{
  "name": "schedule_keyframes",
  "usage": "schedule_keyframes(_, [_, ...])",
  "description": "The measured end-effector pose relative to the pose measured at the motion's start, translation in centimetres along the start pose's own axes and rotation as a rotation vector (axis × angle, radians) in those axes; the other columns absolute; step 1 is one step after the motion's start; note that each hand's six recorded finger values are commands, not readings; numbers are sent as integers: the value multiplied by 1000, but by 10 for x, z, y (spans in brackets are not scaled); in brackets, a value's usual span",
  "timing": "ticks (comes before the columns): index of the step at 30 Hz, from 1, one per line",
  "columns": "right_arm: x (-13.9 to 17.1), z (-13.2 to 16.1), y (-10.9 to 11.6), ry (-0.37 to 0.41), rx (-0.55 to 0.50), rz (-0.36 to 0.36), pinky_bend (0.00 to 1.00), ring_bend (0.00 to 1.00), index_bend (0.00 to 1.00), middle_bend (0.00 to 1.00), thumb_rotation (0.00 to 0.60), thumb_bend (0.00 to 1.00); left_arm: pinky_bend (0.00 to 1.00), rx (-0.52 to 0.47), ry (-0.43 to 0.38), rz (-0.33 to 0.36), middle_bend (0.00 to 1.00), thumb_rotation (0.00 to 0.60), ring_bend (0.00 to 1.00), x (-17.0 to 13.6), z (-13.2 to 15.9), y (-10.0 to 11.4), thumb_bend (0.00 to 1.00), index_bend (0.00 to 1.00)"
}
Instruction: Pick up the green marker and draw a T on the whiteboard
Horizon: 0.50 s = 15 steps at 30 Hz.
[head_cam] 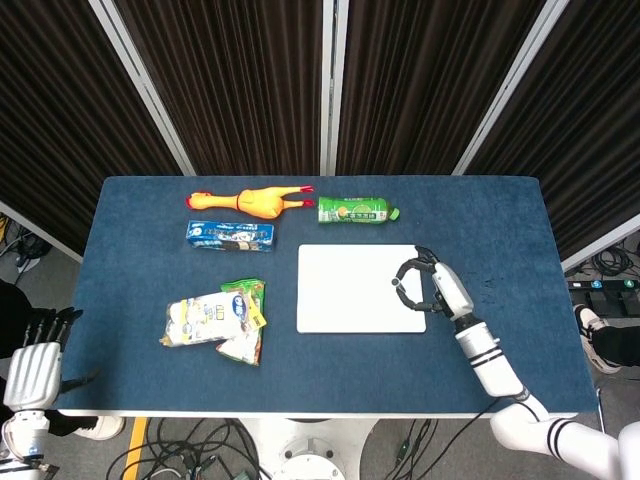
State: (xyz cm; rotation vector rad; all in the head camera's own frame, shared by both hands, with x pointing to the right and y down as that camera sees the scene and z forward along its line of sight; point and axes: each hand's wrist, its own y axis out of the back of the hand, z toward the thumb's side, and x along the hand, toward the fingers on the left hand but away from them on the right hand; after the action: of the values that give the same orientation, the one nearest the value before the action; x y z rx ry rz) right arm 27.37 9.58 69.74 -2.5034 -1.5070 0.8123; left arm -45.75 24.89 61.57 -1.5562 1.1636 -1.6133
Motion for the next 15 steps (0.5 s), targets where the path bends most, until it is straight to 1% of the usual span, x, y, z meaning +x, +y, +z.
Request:
schedule_keyframes(2, [-5, 2, -11, -10, -72, -10, 88, 331, 711, 608, 600, 453, 0, -3, 1, 2, 102, 600, 44, -1, -1, 0, 0, 143])
schedule_keyframes(3, [-9, 2, -21, -17, -105, -9, 88, 331, 711, 608, 600, 458, 0, -4, 2, 2, 102, 600, 44, -1, -2, 0, 0, 143])
schedule_keyframes(7, [-19, 0, -51, -54, -208, -2, 89, 331, 711, 608, 600, 494, 0, -11, 7, 1, 102, 600, 44, -3, -4, 0, 0, 143])
schedule_keyframes(10, [-26, -4, -67, -76, -248, -5, 90, 333, 711, 608, 600, 527, 0, -16, 9, -3, 102, 600, 44, -3, -6, -1, 0, 143])
schedule_keyframes(15, [-35, -14, -80, -102, -255, -31, 91, 335, 711, 608, 600, 550, 0, -21, 14, -5, 102, 600, 44, -4, -9, -2, 0, 143])
